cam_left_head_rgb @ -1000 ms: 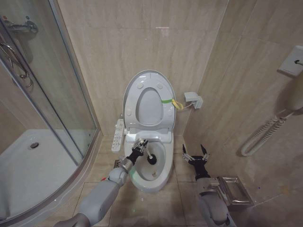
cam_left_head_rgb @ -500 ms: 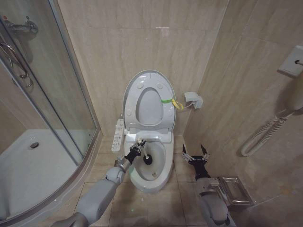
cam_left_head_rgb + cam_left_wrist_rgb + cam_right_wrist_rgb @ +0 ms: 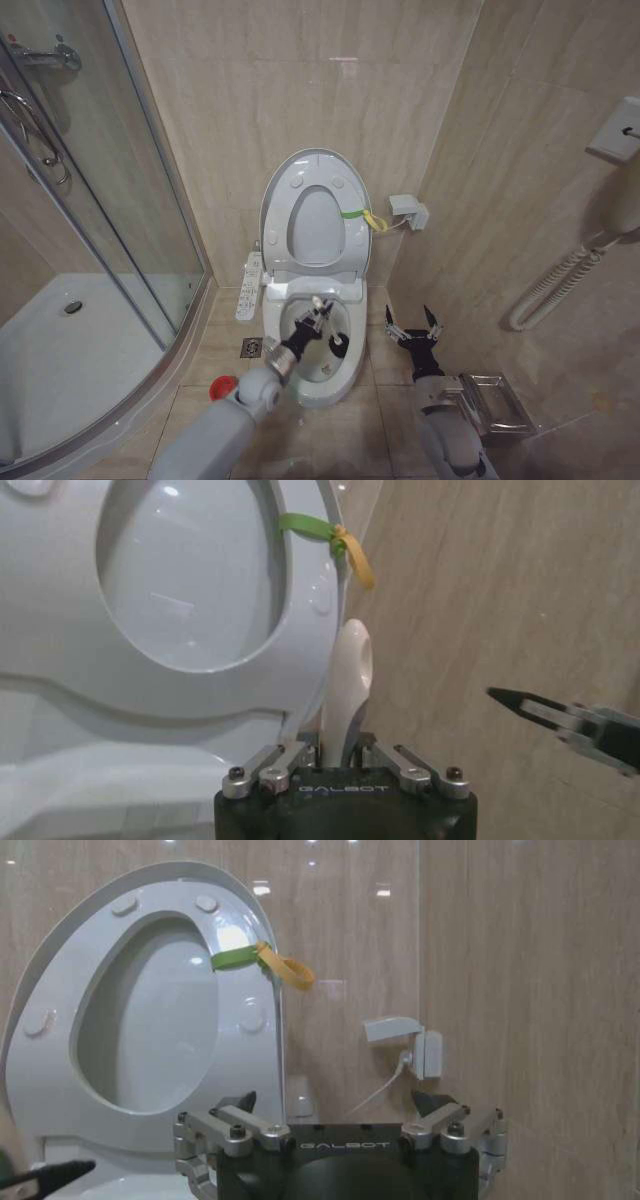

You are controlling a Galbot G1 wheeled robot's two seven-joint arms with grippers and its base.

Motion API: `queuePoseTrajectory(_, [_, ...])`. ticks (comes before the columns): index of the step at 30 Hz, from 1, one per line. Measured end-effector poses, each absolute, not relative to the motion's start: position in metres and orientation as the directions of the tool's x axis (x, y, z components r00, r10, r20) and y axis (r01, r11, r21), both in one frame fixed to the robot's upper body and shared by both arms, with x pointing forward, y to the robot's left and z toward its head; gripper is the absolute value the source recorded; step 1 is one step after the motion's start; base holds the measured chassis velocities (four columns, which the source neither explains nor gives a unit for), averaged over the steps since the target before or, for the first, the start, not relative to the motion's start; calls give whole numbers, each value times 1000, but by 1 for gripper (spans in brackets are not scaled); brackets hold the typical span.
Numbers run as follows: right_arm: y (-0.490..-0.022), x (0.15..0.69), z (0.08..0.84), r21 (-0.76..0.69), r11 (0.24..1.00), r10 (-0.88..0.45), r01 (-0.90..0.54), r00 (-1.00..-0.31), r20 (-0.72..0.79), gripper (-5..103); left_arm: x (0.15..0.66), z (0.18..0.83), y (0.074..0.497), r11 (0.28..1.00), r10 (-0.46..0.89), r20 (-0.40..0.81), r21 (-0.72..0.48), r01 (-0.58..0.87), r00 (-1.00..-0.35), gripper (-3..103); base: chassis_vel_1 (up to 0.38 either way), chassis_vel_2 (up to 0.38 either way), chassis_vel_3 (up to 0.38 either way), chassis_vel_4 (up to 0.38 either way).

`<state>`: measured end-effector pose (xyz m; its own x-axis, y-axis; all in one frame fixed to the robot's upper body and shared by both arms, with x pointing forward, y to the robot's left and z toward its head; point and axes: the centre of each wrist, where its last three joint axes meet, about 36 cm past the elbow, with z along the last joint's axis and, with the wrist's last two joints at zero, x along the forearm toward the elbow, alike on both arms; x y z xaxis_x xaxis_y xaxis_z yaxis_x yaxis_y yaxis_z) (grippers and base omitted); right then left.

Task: Open the toilet lid, clean the toilet bowl with a toilet brush, close the toilet lid, and flush.

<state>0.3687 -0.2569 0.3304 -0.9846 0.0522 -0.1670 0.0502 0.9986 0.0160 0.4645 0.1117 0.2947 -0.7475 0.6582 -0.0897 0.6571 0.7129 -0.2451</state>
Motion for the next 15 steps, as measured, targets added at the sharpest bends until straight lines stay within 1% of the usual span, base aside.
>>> queuePoseTrajectory(3, [-257,369,330,16,999,52,50,-985,-167,100,454,291,112,716,659,-70,-246,653,-749,20,0,0,0,0])
queuePoseTrajectory(8, [-257,369,330,16,999,52,50,-985,-167,100,444,279,128,742,644,-16,-230,630,-765,20,0,0,0,0])
queuePoseTrajectory(15, [-257,369,330,16,999,52,50,-985,-167,100,443,263,169,815,574,116,-176,552,-811,20,0,0,0,0])
